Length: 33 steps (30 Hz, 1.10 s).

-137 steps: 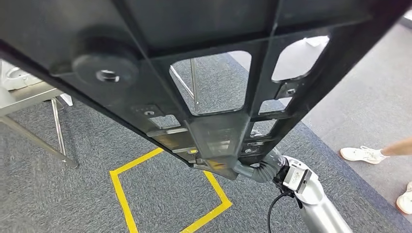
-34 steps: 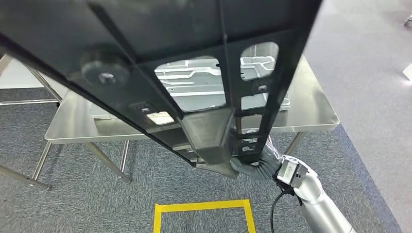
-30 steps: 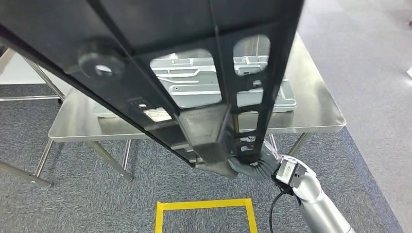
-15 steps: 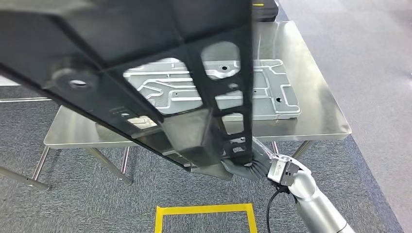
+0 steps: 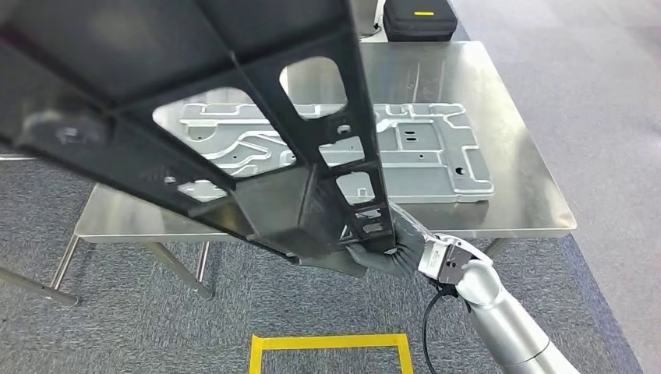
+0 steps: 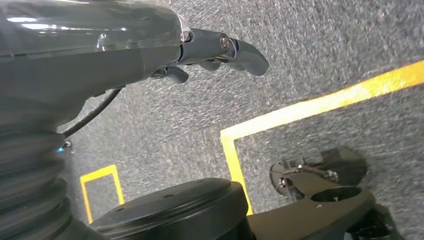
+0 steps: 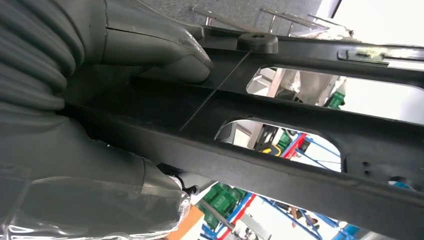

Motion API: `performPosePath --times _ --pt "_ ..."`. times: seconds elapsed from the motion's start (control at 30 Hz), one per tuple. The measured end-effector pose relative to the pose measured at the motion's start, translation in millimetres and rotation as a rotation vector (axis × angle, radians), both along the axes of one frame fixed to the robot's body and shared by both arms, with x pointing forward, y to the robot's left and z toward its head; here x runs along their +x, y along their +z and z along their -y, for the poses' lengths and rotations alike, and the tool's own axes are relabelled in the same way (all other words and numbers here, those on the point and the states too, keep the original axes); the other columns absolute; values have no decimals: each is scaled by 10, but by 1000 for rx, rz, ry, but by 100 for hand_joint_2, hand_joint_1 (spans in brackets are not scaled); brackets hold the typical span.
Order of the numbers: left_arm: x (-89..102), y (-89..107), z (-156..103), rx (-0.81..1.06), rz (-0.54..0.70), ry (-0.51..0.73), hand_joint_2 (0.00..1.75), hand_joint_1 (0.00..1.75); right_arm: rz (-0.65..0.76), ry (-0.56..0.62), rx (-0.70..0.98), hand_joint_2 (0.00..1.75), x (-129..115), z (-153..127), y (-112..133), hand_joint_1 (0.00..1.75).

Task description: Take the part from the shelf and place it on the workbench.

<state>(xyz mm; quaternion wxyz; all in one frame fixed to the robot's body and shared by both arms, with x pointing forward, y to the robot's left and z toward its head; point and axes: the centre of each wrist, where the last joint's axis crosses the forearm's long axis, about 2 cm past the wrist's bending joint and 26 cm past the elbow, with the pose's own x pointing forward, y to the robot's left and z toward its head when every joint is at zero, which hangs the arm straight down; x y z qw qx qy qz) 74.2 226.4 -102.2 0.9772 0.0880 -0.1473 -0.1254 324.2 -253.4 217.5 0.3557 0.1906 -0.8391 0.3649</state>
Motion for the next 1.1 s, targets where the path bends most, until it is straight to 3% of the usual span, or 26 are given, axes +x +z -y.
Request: performPosePath --times 0.43,0.53,0.73,0.9,1.0,1.1 --pt "-68 2 96 -24 -9 84 175 0 20 4 -26 175 309 -54 184 175" --pt "-65 3 96 -23 -6 81 175 0 65 -50 -49 175 382 -42 273 175" --pt "-13 13 108 -23 40 41 175 0 225 -328 -110 175 748 290 789 175" --pt "-65 5 113 -30 34 21 175 0 274 -495 -148 175 892 533 976 175" --pt "-65 4 116 -48 28 4 175 0 377 -714 -266 175 1072 628 1196 175" --pt "-53 6 119 -60 12 0 175 0 586 -995 -492 175 1370 683 1622 175"
